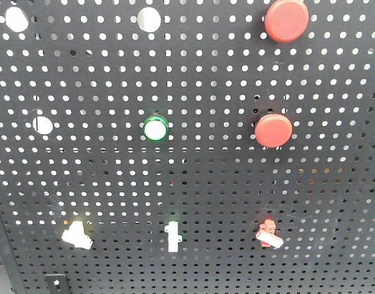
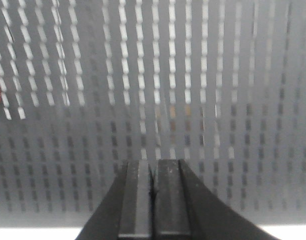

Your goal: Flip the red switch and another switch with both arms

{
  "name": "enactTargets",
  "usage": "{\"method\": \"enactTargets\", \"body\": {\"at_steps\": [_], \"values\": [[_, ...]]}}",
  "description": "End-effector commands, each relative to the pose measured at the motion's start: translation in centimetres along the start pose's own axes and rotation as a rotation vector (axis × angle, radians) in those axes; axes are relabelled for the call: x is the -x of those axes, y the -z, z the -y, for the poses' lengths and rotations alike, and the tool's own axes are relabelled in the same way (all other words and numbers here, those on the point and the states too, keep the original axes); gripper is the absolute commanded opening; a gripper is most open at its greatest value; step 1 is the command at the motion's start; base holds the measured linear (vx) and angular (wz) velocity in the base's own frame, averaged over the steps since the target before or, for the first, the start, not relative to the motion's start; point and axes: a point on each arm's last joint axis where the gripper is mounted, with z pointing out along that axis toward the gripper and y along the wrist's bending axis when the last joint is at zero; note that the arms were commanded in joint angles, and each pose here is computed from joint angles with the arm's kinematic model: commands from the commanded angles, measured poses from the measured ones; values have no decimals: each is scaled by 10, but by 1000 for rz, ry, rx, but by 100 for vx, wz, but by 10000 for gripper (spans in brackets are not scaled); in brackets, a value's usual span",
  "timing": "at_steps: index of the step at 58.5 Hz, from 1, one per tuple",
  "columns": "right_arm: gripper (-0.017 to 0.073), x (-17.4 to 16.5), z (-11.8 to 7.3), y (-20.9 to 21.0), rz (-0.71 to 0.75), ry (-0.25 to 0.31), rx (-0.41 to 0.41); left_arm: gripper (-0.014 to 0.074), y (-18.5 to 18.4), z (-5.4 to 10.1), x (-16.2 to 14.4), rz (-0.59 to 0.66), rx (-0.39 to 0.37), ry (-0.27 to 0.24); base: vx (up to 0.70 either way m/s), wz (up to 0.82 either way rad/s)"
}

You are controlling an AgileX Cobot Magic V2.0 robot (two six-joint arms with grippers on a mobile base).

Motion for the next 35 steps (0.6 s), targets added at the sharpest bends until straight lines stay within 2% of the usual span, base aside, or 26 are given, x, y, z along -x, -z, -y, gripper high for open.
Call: {"method": "enactTargets", "body": {"at_steps": [1, 5, 10, 14, 21, 27, 35], "values": [[-6, 41, -1, 3, 195, 14, 10, 2, 5, -1, 31, 295, 8, 19, 0, 0], [-6, 66, -1, 6, 247, 15, 8, 2, 8, -1, 53, 372, 8, 15, 0, 0], [-6, 99, 0, 6, 264, 25, 2, 2, 9, -2, 88, 410, 8, 8, 0, 0], [-6, 121, 0, 2, 257, 43, -4, 2, 8, -3, 113, 389, 8, 3, 0, 0], [-6, 140, 0, -17, 200, 66, -7, 2, -5, -4, 153, 330, 10, -19, 0, 0], [-6, 136, 0, -37, 126, 68, -3, 2, -24, -4, 160, 251, 8, -17, 0, 0], [-6, 129, 0, -58, 72, 66, 6, 2, -50, -4, 144, 97, 4, -17, 0, 0]]}}
